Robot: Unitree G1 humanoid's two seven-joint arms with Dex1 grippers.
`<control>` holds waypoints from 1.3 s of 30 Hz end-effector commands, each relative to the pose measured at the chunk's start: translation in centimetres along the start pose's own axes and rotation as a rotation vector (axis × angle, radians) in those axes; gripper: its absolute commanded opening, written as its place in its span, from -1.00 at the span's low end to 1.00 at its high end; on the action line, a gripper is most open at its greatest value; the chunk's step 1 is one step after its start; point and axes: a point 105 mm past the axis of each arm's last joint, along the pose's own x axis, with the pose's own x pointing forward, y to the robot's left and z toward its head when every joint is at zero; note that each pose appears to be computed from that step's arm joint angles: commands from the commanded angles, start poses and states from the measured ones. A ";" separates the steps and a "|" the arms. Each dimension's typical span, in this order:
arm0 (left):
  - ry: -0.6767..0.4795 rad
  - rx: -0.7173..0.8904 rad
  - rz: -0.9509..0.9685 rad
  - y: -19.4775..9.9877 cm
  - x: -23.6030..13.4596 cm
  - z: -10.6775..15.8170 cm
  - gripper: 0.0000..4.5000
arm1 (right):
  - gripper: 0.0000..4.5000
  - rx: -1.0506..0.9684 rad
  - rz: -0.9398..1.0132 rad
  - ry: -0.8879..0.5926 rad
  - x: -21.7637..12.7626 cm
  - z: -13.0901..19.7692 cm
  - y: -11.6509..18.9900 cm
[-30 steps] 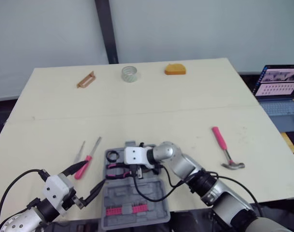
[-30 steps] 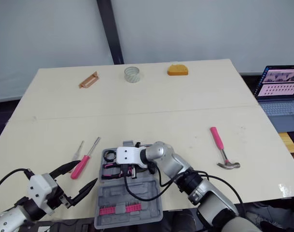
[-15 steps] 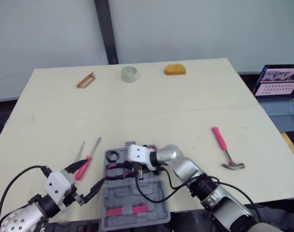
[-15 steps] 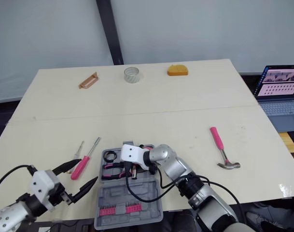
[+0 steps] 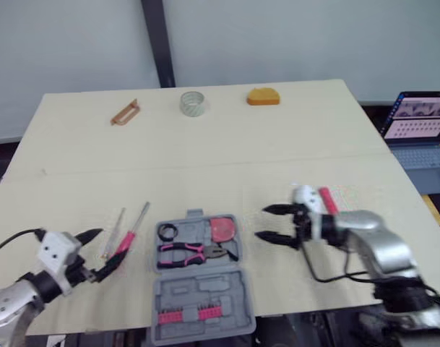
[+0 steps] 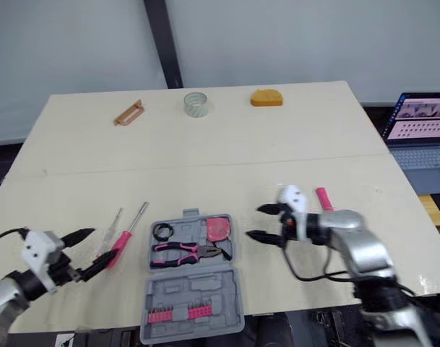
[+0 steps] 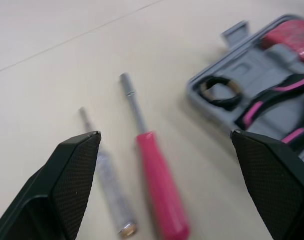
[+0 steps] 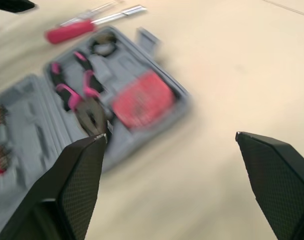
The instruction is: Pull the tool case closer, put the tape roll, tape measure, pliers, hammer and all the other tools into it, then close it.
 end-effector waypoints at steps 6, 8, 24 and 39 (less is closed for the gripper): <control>0.065 0.004 0.211 7.6 -5.6 -1.3 1.00 | 0.98 0.087 -0.409 0.065 -12.0 -3.9 -5.0; 0.070 0.007 0.229 8.4 -6.2 -1.3 1.00 | 0.98 0.106 -0.493 0.077 -13.9 -4.9 -5.9; 0.087 0.018 0.250 10.1 -7.2 -2.0 1.00 | 0.98 0.182 -0.651 0.140 -19.0 -9.5 -7.5; 0.135 0.018 0.284 10.3 -7.6 -3.0 1.00 | 0.98 0.170 -0.657 0.145 -19.1 -9.4 -8.0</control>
